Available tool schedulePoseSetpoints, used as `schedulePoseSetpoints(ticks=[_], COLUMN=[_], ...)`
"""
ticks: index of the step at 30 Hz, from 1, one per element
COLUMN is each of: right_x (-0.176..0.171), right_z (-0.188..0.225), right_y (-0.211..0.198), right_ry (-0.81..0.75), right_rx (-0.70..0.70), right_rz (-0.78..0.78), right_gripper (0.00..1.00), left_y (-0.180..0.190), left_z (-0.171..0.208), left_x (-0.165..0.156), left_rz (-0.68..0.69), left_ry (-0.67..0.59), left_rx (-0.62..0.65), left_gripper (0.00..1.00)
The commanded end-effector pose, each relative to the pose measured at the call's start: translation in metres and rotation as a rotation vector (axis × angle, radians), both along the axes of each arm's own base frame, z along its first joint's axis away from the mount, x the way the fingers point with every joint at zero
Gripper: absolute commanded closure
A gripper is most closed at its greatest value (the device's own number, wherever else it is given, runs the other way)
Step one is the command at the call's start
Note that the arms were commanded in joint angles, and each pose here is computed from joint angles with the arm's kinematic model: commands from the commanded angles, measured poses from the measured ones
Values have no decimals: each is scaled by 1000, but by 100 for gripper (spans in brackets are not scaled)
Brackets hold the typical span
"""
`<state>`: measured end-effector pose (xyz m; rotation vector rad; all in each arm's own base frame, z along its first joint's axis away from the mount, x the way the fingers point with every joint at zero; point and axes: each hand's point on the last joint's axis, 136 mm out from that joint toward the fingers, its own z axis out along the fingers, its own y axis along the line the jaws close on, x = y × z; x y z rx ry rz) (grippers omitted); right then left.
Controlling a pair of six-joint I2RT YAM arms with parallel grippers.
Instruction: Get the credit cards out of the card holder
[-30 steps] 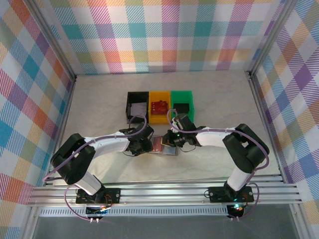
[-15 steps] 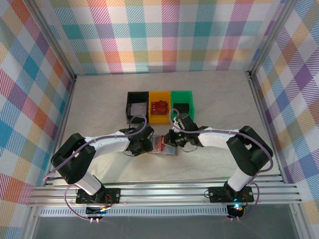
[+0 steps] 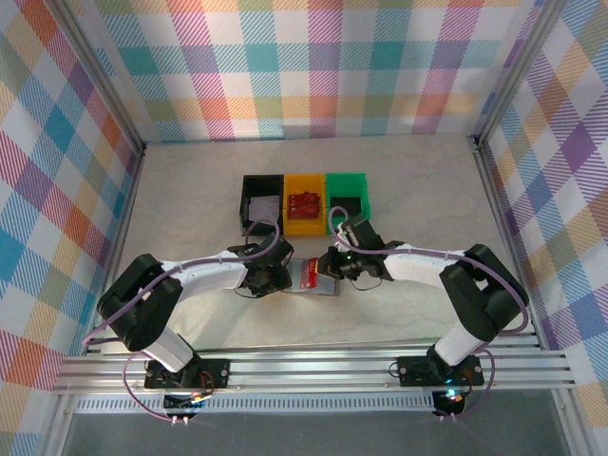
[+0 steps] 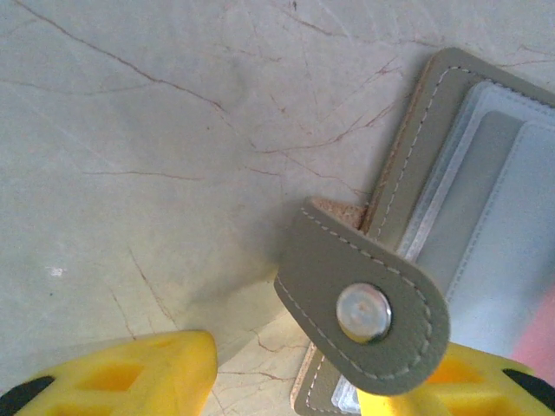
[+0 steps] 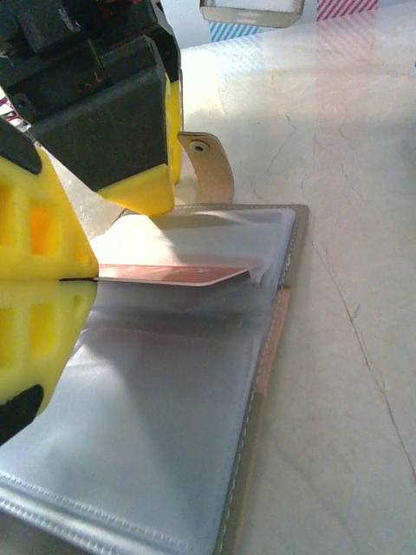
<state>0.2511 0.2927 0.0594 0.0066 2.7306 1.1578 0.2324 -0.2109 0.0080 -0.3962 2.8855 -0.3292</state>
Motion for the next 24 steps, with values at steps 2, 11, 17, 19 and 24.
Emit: schedulePoseSetpoints(ticks=[2, 11, 17, 19, 24], right_x=[-1, -6, -7, -8, -8], right_z=[6, 12, 19, 22, 34], right_y=[-8, -13, -19, -21, -30], right_ry=[-23, -40, -66, -77, -119], right_rx=[9, 21, 24, 24, 23], right_rz=[9, 25, 23, 24, 18], right_gripper=[100, 100, 100, 100, 100], left_y=[-22, -22, -24, -26, -21], left_z=[-46, -37, -31, -27, -14], left_x=[-35, -30, -27, -25, -25], left_rz=[-68, -82, -84, -87, -93], left_ry=[156, 139, 124, 110, 105], left_rx=[-75, -68, -81, -89, -76], left_gripper=[51, 51, 51, 51, 50])
